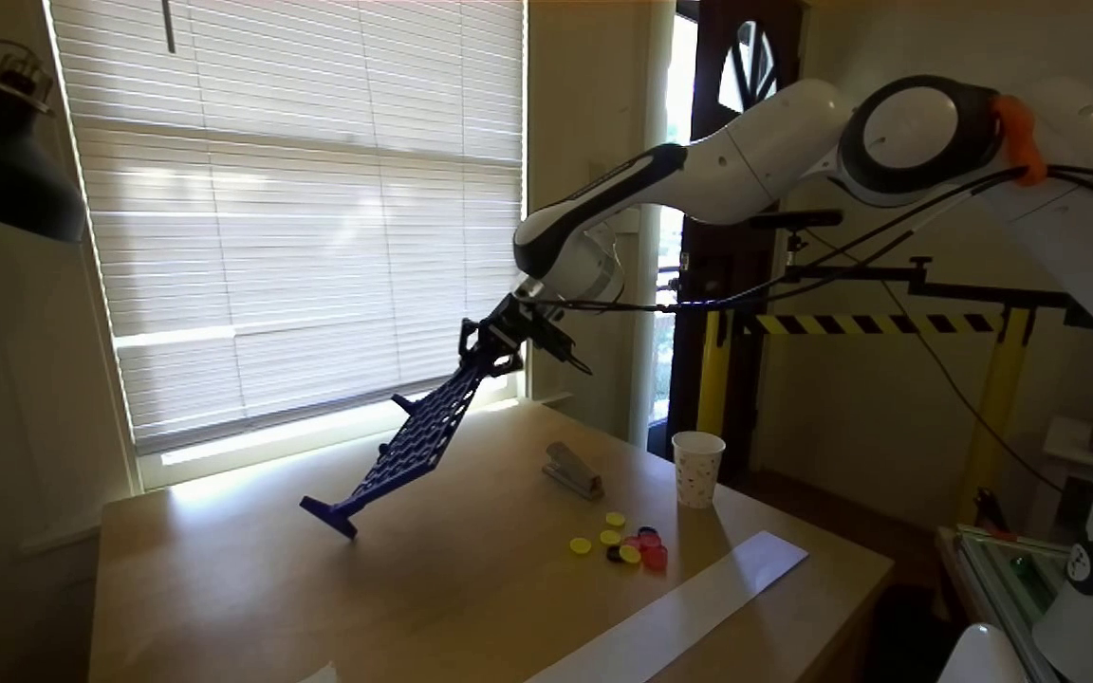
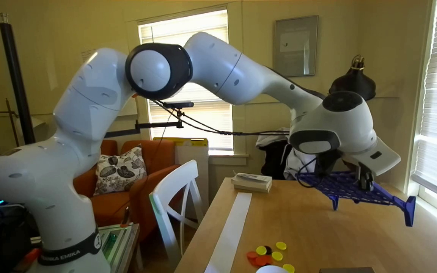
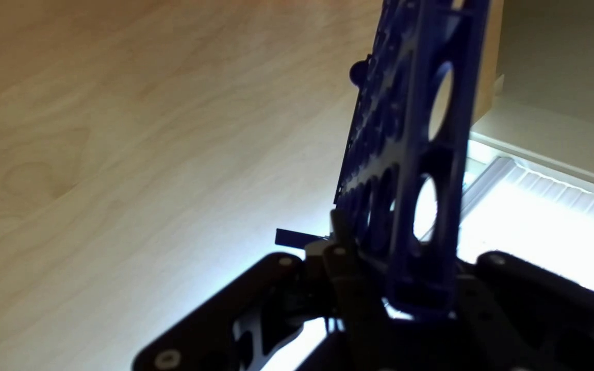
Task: Pick up the blue object and lay it down on the table
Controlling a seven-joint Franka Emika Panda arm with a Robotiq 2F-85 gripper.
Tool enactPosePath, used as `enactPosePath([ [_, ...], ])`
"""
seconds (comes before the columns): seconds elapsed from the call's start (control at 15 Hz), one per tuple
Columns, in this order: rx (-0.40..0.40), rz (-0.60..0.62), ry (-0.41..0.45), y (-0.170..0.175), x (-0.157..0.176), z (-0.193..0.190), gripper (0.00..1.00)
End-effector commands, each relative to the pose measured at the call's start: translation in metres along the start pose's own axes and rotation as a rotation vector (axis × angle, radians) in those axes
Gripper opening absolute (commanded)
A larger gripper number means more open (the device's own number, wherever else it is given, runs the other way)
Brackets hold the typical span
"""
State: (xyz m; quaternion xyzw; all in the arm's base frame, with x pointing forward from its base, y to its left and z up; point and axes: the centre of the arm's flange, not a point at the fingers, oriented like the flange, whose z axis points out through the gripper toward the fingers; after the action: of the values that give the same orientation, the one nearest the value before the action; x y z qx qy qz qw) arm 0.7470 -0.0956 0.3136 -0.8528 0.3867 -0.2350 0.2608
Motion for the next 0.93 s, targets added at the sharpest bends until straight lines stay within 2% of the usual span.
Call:
enactPosePath([
  [0.0, 0.0, 0.0, 0.0, 0.0, 0.0, 0.0, 0.2],
  [0.2, 0.0, 0.001, 0.0, 0.0, 0.0, 0.0, 0.2],
  [0.27, 0.0, -0.021, 0.013, 0.002, -0.003, 0.005, 0.05],
  [0.87, 0.02, -0.062, 0.02, 0.015, -0.032, 0.03, 0.05],
])
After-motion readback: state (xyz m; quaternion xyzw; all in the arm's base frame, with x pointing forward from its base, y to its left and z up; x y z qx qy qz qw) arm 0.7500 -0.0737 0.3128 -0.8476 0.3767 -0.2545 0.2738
